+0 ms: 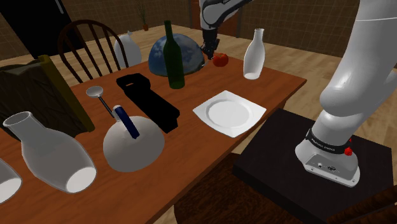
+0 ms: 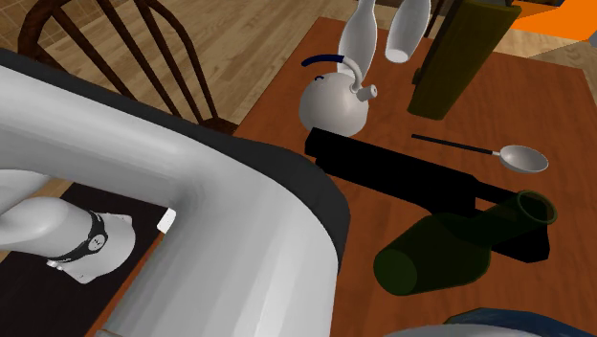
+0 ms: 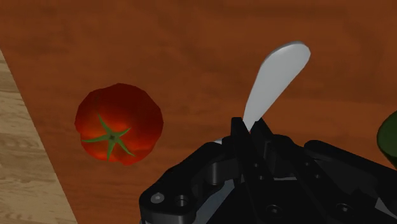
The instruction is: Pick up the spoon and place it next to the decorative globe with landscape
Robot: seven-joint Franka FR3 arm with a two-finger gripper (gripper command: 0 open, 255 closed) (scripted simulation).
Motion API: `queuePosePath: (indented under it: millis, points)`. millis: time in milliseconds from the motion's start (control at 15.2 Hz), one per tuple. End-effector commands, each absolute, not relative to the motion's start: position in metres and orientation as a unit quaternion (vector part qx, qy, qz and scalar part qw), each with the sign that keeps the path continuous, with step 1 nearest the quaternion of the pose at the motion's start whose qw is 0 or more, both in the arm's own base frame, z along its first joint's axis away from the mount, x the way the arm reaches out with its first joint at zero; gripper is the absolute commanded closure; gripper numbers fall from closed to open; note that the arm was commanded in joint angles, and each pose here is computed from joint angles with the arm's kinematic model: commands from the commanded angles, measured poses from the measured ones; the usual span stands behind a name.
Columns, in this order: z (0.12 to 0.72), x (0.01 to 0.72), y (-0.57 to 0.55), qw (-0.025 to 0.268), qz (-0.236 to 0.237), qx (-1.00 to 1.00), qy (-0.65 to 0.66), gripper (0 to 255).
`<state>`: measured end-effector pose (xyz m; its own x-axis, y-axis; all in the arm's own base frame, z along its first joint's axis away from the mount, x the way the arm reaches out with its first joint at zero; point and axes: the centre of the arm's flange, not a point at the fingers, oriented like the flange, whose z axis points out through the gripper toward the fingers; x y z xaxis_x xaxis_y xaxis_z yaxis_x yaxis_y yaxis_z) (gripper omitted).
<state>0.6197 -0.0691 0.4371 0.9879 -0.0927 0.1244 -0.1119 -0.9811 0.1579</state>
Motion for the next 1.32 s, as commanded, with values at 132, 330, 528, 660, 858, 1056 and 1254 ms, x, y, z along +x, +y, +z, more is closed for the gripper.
queuePosePath:
  millis: [132, 330, 528, 660, 858, 1056, 1254]
  points:
    - [0.416, 0.62, -0.069, 0.082, 0.059, 0.994, -0.051, 255]
    - [0.401, 0.62, -0.069, 0.082, 0.059, 0.994, -0.051, 255]
    - [0.385, 0.62, -0.069, 0.082, 0.059, 0.994, -0.051, 255]
    - [0.374, 0.62, -0.069, 0.082, 0.059, 0.994, -0.051, 255]
    - [0.358, 0.62, -0.069, 0.082, 0.059, 0.994, -0.051, 255]
    - [0.347, 0.62, -0.069, 0.082, 0.059, 0.994, -0.051, 255]
    - [0.347, 0.62, -0.069, 0.082, 0.059, 0.994, -0.051, 255]
